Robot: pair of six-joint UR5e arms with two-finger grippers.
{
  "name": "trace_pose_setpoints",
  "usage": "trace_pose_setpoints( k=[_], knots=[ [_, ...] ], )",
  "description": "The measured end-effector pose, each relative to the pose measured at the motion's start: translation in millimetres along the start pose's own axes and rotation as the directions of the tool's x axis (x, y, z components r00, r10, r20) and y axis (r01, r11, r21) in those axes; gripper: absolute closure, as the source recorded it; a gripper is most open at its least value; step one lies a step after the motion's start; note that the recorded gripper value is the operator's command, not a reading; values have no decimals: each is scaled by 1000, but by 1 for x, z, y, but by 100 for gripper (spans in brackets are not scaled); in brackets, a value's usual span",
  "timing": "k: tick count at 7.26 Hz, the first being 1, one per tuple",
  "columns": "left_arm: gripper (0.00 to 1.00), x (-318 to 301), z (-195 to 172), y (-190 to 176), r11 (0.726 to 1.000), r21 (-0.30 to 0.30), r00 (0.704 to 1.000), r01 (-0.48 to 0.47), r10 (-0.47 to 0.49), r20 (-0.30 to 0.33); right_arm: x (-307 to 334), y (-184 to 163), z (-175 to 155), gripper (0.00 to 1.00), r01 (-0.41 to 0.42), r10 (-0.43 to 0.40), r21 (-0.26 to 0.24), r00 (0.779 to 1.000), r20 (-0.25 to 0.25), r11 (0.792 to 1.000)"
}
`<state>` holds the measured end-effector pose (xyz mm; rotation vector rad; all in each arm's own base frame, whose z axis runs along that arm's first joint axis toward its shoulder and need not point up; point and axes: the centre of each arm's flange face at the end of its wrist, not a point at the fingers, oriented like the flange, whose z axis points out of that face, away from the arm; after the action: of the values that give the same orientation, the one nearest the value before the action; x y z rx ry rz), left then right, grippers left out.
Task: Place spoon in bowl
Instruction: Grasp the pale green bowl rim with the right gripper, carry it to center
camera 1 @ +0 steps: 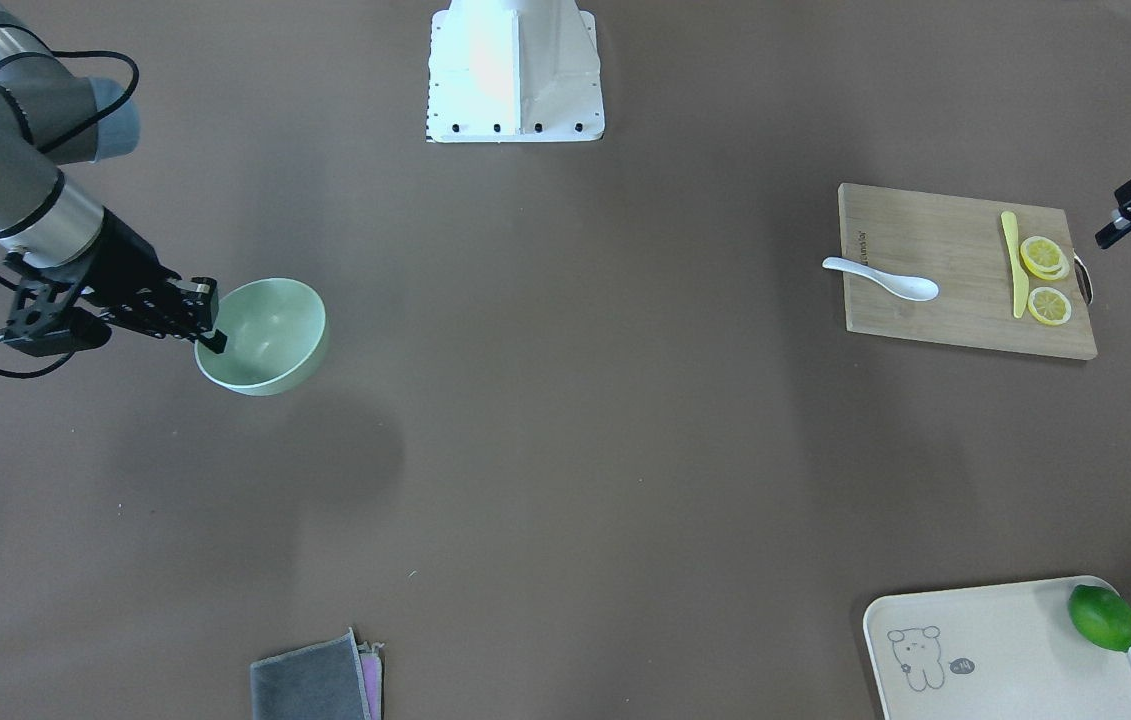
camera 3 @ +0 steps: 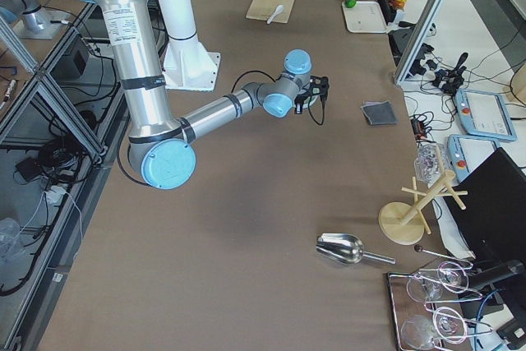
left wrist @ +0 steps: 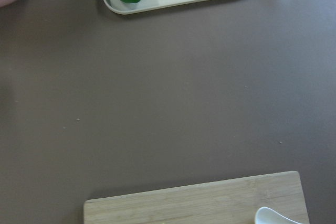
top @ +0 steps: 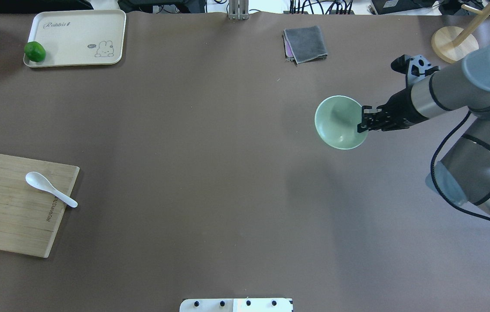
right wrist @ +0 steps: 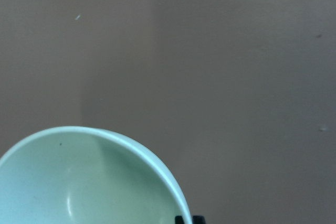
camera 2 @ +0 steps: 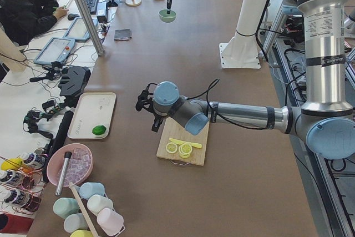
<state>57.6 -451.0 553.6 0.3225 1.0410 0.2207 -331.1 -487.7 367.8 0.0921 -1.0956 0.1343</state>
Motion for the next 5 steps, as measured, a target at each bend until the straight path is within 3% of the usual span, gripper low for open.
trace_pose_setpoints(
  k=[3,5],
  knots=[
    [3,29,41,1,995,-74,997,-66,63,-39,-95,33,36,100,-11,11,2,1000,19,1000],
    [3,42,56,-2,991,-96,994,-95,90,-58,-144,64,69,100,-12,11,12,1000,5,1000]
  ],
)
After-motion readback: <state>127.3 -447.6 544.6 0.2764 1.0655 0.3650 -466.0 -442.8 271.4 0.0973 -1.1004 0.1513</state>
